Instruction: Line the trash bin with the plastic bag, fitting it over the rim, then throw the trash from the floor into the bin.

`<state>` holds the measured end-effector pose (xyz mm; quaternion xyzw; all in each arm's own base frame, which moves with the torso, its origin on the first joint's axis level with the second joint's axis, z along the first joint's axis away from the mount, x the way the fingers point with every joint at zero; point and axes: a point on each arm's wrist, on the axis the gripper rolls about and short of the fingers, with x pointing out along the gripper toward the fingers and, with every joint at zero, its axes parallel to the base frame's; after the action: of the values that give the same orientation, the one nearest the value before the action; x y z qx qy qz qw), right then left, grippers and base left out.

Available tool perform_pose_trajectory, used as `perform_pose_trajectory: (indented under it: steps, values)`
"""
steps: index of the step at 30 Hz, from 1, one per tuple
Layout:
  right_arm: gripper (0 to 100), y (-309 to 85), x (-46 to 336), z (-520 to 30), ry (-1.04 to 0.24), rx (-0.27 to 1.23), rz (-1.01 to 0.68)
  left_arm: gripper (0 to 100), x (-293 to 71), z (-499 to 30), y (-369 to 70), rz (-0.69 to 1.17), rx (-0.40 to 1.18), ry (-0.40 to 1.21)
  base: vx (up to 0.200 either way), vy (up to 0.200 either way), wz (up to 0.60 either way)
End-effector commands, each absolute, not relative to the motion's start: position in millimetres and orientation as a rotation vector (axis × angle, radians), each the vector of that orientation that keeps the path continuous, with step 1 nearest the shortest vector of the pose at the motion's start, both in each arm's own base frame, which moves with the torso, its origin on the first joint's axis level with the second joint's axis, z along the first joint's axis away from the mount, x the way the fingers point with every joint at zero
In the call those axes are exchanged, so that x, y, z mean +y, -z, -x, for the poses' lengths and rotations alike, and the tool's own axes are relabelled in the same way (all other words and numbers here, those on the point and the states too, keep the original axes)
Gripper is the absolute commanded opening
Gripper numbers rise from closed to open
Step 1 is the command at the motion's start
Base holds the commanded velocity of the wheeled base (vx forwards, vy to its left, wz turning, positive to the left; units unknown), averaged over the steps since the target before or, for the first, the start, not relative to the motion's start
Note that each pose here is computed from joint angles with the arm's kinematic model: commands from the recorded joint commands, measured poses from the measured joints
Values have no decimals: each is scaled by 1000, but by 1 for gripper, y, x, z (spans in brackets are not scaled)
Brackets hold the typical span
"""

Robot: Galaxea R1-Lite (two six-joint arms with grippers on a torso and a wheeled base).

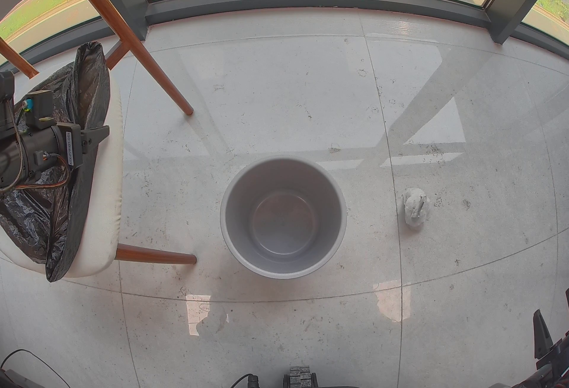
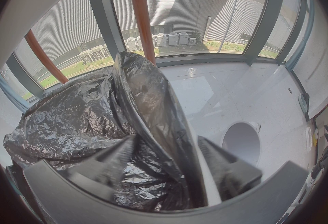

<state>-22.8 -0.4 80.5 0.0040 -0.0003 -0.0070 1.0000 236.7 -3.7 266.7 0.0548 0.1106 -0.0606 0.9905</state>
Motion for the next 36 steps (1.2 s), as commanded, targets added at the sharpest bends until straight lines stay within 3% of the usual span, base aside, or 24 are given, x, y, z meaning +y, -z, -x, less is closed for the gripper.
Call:
perform_pose_trajectory:
  steps: [1,16,31,34,36]
  values:
    - [100,-76,0,22,14,5,-9,0,-4,-235,-265,-109,228,124,0,0,0]
    - [100,-76,0,22,15,4,-14,0,-3,-213,-272,-80,241,132,0,0,0]
    - [100,-76,0,22,15,4,-14,0,15,-209,-294,385,256,329,0,0,0]
    - [100,-76,0,22,15,4,-14,0,9,-197,-301,581,303,463,0,0,0]
    - [100,-76,0,22,15,4,-14,0,8,-192,-306,610,301,492,0,0,0]
